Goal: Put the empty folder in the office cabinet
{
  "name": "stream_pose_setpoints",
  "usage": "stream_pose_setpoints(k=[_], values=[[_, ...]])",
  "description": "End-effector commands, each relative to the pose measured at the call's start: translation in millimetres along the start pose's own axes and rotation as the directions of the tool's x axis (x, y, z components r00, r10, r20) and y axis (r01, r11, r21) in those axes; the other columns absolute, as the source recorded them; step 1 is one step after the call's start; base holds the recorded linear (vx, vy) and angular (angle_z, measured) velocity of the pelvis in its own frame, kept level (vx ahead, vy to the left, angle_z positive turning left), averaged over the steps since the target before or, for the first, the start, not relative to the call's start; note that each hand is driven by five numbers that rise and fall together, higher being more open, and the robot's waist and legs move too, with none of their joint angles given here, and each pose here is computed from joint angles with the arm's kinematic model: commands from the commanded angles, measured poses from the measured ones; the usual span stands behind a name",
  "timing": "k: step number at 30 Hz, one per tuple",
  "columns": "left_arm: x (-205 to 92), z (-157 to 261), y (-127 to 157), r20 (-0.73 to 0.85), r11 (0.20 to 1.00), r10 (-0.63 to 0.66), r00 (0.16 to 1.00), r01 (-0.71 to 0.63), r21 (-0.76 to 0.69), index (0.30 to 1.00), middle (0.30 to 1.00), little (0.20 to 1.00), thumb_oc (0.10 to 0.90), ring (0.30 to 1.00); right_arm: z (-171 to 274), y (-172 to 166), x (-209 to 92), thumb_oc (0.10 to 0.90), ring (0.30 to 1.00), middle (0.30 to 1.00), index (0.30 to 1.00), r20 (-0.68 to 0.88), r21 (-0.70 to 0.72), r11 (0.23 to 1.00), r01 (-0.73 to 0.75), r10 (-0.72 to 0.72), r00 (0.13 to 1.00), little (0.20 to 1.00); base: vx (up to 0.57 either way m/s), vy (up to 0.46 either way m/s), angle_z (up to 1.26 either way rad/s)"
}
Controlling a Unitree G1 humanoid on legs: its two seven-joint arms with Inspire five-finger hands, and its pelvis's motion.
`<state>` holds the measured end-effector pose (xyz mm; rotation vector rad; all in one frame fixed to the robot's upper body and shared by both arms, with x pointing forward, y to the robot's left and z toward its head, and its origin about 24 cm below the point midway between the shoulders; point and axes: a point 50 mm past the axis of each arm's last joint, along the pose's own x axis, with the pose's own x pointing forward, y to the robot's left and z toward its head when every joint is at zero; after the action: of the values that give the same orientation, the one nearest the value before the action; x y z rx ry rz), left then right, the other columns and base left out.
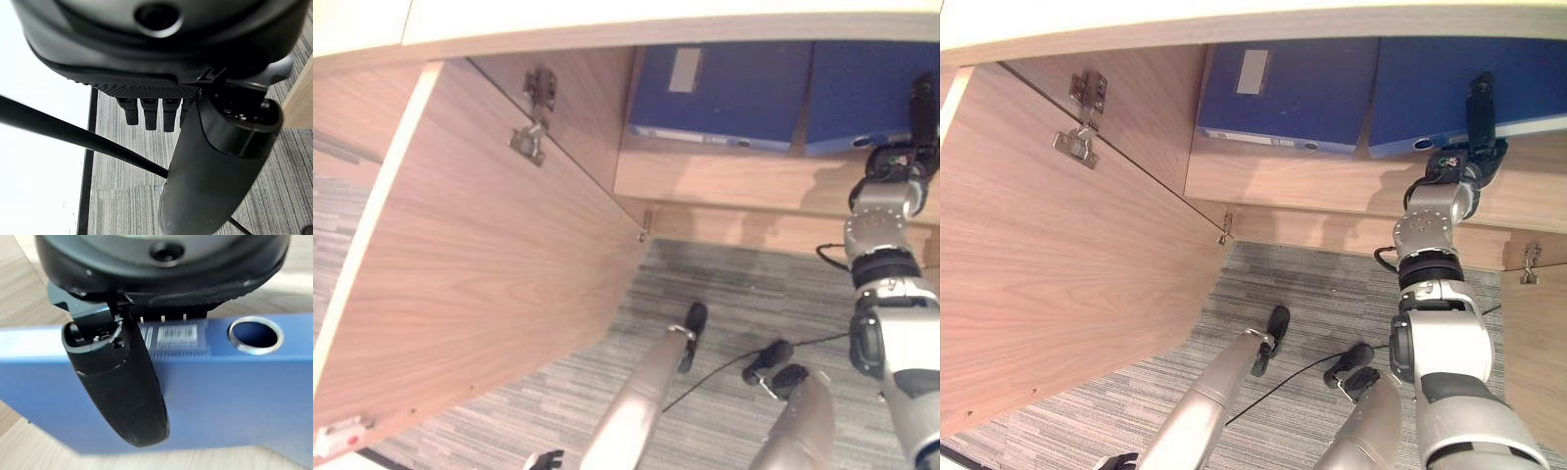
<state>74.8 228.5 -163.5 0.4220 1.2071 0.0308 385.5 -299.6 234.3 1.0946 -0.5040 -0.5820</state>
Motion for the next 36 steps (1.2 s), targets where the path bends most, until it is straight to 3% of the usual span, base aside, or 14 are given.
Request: stream_pose_setpoints(k=[1, 16, 19, 20, 21, 23, 25, 26, 29, 30, 33, 34, 35, 36], values=[[-15, -68, 46, -0.218, 0.991, 0.111, 0.97, -0.091, 0.097, 0.9, 0.9, 0.9, 0.8, 0.9, 57, 68, 0, 0.8, 0.9, 0.9, 0.9, 0.204, 0.041, 0.961, -0.275, 0.262, 0.943, 0.9, 0.0, 0.0, 0.0], [-16, -72, 52, -0.246, 0.991, 0.124, 0.961, -0.106, 0.086, 0.9, 0.9, 0.9, 0.8, 0.9, 74, 67, 10, 0.8, 0.9, 0.9, 0.9, 0.211, -0.003, 0.977, -0.211, 0.207, 0.955, 0.9, 0.0, 0.0, 0.0], [-16, -73, 57, -0.251, 0.99, 0.131, 0.959, -0.114, 0.08, 0.9, 0.9, 0.9, 0.8, 0.9, 72, 62, 16, 0.8, 0.9, 0.9, 0.9, 0.159, -0.17, 0.971, -0.167, 0.195, 0.968, 0.9, 0.0, 0.0, 0.0], [-17, -74, 60, -0.257, 0.99, 0.135, 0.957, -0.119, 0.079, 0.9, 0.9, 0.9, 0.8, 0.9, 72, 57, 21, 0.8, 0.9, 0.9, 0.9, 0.115, -0.332, 0.932, -0.147, 0.194, 0.974, 0.9, 0.0, 0.0, 0.0], [-16, -73, 59, -0.256, 0.99, 0.132, 0.958, -0.116, 0.078, 0.9, 0.9, 0.9, 0.8, 0.9, 73, 59, 21, 0.8, 0.9, 0.9, 0.9, 0.113, -0.338, 0.929, -0.148, 0.196, 0.974, 0.9, 0.0, 0.0, 0.0], [-17, -74, 62, -0.262, 0.991, 0.129, 0.956, -0.112, 0.076, 0.9, 0.9, 0.9, 0.8, 0.9, 76, 52, 27, 0.8, 0.9, 0.9, 0.9, 0.046, -0.556, 0.822, -0.124, 0.18, 0.983, 0.9, 0.0, 0.0, 0.0], [-18, -76, 68, -0.268, 0.99, 0.127, 0.955, -0.105, 0.098, 0.9, 0.9, 0.9, 0.8, 0.9, 73, 48, 29, 0.8, 0.9, 0.9, 0.9, -0.044, -0.749, 0.647, -0.145, 0.17, 0.985, 0.9, -0.02, -0.021, -0.05], [-17, -74, 65, -0.264, 0.991, 0.12, 0.957, -0.099, 0.093, 0.9, 0.9, 0.9, 0.8, 0.9, 75, 53, 29, 0.8, 0.9, 0.9, 0.9, -0.047, -0.753, 0.64, -0.151, 0.177, 0.983, 0.9, -0.02, -0.029, -0.07], [-18, -76, 70, -0.262, 0.991, 0.077, 0.962, -0.045, 0.126, 0.9, 0.9, 0.9, 0.8, 0.9, 84, 48, 32, 0.8, 0.9, 0.9, 0.9, -0.169, -0.967, 0.178, -0.184, 0.097, 0.981, 0.9, -0.02, -0.033, -0.06], [-18, -76, 70, -0.261, 0.991, 0.076, 0.962, -0.044, 0.125, 0.9, 0.9, 0.9, 0.8, 0.9, 84, 49, 32, 0.8, 0.9, 0.9, 0.9, -0.169, -0.967, 0.177, -0.185, 0.098, 0.981, 0.9, -0.01, -0.021, -0.07], [-19, -75, 74, -0.254, 0.989, 0.051, 0.966, -0.013, 0.15, 0.9, 0.9, 0.9, 0.8, 0.9, 101, 47, 34, 0.8, 0.9, 0.9, 0.9, -0.17, -0.981, -0.104, -0.165, 0.043, 0.985, 0.9, -0.01, -0.019, -0.06], [-19, -75, 74, -0.253, 0.989, 0.049, 0.966, -0.011, 0.15, 0.9, 0.9, 0.9, 0.8, 0.9, 101, 47, 34, 0.8, 0.9, 0.9, 0.9, -0.17, -0.981, -0.106, -0.165, 0.043, 0.985, 0.9, 0.0, 0.0, 0.0], [-20, -76, 77, -0.256, 0.987, 0.049, 0.965, -0.008, 0.159, 0.9, 0.9, 0.9, 0.8, 0.9, 107, 46, 34, 0.8, 0.9, 0.9, 0.9, -0.179, -0.961, -0.217, -0.17, 0.021, 0.984, 0.9, 0.0, -0.013, 0.09], [-20, -76, 77, -0.256, 0.987, 0.047, 0.966, -0.006, 0.159, 0.9, 0.9, 0.9, 0.8, 0.9, 108, 47, 34, 0.8, 0.9, 0.9, 0.9, -0.179, -0.961, -0.219, -0.171, 0.021, 0.984, 0.9, 0.0, -0.016, 0.13]])
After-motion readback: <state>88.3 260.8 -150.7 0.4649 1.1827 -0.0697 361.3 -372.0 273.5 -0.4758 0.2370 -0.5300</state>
